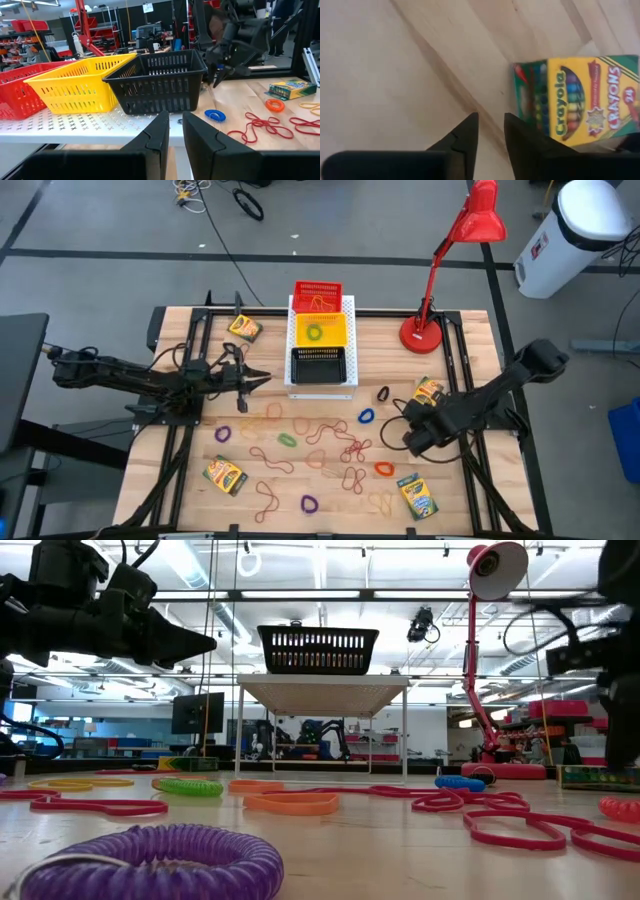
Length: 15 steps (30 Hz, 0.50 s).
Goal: Pick & Place Office Desk Supplies
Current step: Put the yellow crayon box into the black bin on the shelf
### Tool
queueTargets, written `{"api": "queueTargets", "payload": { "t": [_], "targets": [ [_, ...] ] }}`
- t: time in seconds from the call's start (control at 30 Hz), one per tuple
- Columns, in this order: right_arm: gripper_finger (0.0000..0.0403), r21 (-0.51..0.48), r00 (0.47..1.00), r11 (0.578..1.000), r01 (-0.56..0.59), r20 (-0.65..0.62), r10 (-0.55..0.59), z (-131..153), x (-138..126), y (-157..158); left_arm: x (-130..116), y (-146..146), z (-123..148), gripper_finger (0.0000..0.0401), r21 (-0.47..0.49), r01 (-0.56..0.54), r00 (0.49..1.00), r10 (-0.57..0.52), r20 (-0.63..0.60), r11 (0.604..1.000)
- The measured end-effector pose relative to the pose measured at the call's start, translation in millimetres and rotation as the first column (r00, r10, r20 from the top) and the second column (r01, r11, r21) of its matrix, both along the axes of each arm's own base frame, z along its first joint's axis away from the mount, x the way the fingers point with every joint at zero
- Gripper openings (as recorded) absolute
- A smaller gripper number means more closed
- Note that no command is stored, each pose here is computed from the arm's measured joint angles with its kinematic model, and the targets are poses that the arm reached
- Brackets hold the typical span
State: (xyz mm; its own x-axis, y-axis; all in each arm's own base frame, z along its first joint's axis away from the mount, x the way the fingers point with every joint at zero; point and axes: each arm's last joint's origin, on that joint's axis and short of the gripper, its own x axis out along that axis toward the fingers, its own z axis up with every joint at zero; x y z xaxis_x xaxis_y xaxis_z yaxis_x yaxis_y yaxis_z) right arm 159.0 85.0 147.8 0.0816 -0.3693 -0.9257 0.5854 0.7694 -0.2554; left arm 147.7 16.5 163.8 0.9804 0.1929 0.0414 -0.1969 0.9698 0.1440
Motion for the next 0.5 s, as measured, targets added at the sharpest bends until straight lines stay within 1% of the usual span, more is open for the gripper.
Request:
{"api": "queueTargets", "payload": {
  "t": [0.17, 0.5],
  "targets": [
    [0.0109, -0.057, 0.999, 0.998, -0.021, -0.047, 0.018, -9.0, 2.2, -0.1, 0.0, 0.0, 0.0, 0.0062, 0.0, 0.0, 1.0, 0.0, 0.0, 1.0],
    [0.0109, -0.145, 0.987, 0.989, -0.012, -0.159, -0.011, -30.6, 9.9, -6.3, 0.0, 0.0, 0.0, 0.0062, 0.0, 0.0, 1.0, 0.0, 0.0, 1.0]
  ]
}}
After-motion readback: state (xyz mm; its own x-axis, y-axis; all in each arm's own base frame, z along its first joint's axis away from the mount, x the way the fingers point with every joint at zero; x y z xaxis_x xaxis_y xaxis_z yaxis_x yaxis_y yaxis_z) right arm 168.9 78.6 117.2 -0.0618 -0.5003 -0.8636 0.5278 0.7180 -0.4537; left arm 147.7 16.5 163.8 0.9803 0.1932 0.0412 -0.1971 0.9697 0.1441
